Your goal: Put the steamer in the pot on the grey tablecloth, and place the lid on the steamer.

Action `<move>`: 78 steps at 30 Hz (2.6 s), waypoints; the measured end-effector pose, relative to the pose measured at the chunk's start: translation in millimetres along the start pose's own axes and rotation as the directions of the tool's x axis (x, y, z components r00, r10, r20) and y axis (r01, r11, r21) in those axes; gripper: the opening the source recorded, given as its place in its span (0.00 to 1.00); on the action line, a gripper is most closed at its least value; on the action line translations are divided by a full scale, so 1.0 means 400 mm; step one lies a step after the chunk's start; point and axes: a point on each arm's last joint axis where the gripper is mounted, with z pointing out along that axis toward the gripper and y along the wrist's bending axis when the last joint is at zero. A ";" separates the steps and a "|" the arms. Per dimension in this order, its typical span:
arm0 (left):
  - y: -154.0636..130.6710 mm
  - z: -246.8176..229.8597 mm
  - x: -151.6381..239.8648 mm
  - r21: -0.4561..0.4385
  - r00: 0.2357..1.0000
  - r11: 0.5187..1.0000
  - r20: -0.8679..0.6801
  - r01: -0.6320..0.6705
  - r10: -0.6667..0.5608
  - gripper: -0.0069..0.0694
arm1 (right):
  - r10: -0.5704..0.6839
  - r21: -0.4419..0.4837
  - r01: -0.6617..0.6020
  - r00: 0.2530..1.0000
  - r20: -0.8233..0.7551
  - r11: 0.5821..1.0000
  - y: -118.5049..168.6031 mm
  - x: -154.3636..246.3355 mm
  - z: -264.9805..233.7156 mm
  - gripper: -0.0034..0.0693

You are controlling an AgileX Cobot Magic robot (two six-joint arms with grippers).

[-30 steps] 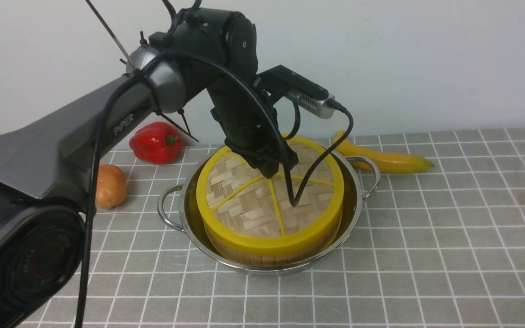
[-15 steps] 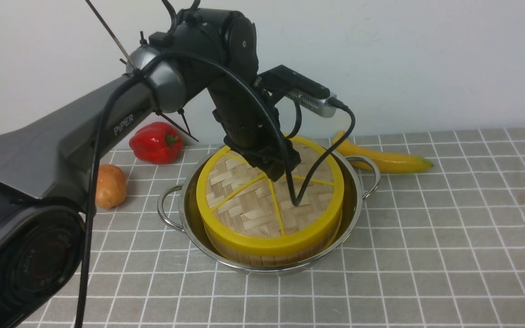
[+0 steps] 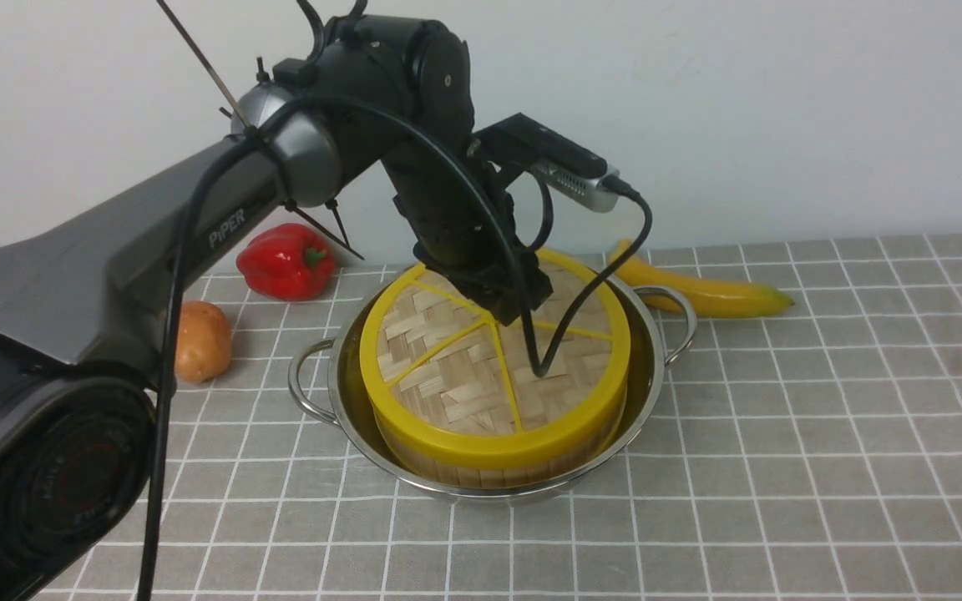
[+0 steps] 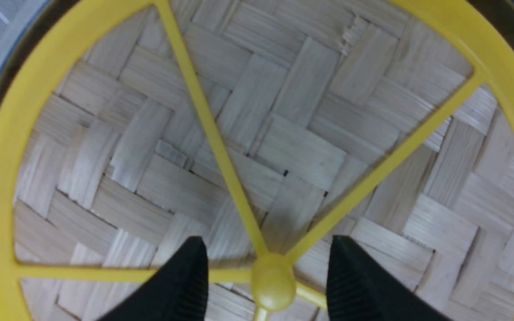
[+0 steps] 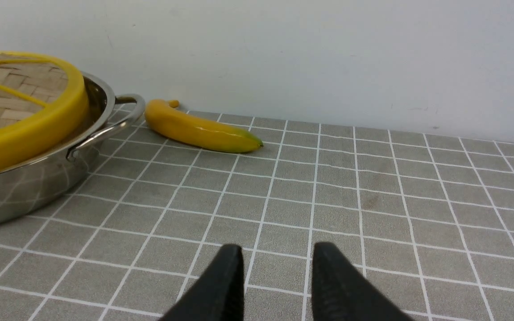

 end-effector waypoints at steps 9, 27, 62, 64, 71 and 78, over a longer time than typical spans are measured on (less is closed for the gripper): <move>0.007 0.000 -0.007 -0.030 1.000 1.000 0.030 -0.008 0.009 0.54 | 0.000 0.000 0.000 1.000 0.000 1.000 0.000 0.000 0.000 0.38; 0.013 0.019 -0.018 -0.050 0.997 0.998 0.070 -0.033 0.037 0.54 | 0.000 0.000 0.000 1.000 0.000 1.000 0.000 0.000 0.000 0.38; 0.023 0.070 -0.040 -0.078 0.988 0.996 0.142 -0.043 0.054 0.54 | 0.000 0.000 0.000 1.000 0.000 1.000 0.000 0.000 0.000 0.38; 0.023 0.069 -0.042 -0.081 0.987 0.996 0.150 -0.042 0.054 0.54 | 0.000 0.000 0.000 1.000 0.000 1.000 0.000 0.000 0.000 0.38; 0.030 0.039 -0.046 -0.127 0.982 0.990 0.175 -0.055 0.077 0.55 | 0.000 0.000 0.000 1.000 0.000 1.000 0.000 0.000 0.000 0.38; 0.029 -0.120 -0.047 -0.191 0.962 0.981 0.266 -0.015 0.066 0.55 | 0.000 0.000 0.000 1.000 0.000 1.000 0.000 0.000 0.000 0.38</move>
